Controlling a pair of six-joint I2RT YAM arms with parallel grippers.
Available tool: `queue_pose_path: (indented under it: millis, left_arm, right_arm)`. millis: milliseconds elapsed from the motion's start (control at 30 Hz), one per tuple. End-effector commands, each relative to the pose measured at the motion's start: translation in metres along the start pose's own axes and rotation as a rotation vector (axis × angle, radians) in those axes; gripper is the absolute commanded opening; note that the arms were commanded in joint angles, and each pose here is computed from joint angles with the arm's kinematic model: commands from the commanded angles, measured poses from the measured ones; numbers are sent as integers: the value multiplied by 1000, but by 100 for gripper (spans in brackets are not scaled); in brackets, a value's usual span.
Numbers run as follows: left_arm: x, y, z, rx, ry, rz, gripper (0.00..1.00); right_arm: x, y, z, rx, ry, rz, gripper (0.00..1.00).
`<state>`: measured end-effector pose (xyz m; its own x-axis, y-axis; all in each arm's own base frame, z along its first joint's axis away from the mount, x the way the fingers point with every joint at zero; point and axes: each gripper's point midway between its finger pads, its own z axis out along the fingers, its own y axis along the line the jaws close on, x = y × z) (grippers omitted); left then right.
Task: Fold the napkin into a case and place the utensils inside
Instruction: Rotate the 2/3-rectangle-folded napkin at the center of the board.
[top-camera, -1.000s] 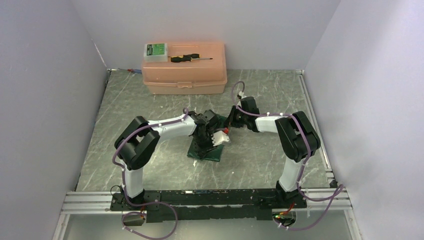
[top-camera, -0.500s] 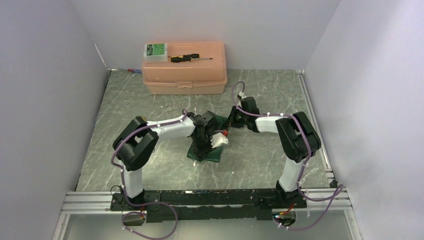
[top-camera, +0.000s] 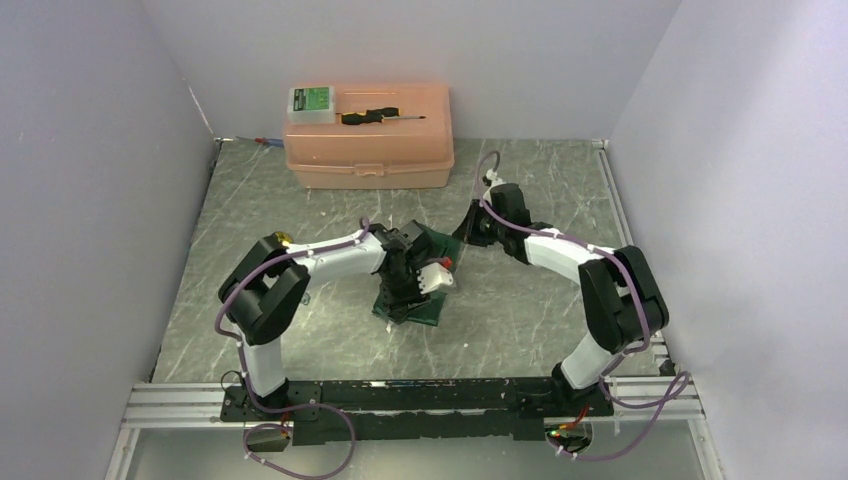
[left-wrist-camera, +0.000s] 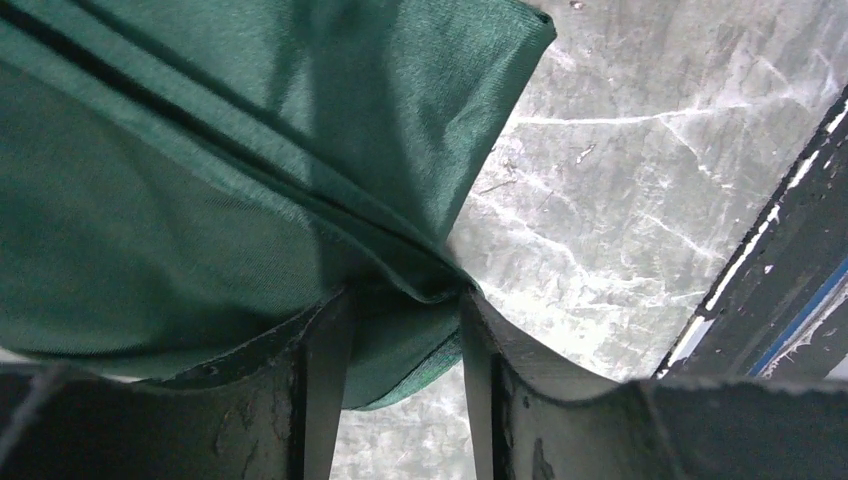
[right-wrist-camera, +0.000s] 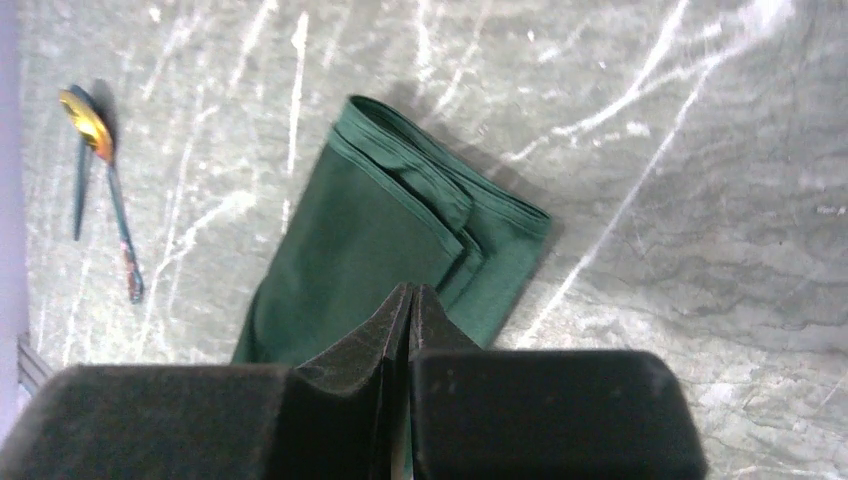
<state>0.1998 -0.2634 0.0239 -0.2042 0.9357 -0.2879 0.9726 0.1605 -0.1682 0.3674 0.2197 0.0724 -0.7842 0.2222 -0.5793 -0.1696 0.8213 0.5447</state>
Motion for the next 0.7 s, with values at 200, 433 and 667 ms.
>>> queue_pose_path:
  millis: [200, 433, 667]
  left_arm:
    - [-44, -13, -67, 30, -214, 37, 52]
    - [-32, -18, -32, 116, -158, -12, 50]
    - [7, 6, -2, 13, -12, -17, 51]
  right_arm:
    - [-32, 40, 25, -61, -27, -91, 5]
    - [-23, 30, 60, -44, 40, -100, 5]
    - [-3, 15, 69, -22, 86, -96, 4]
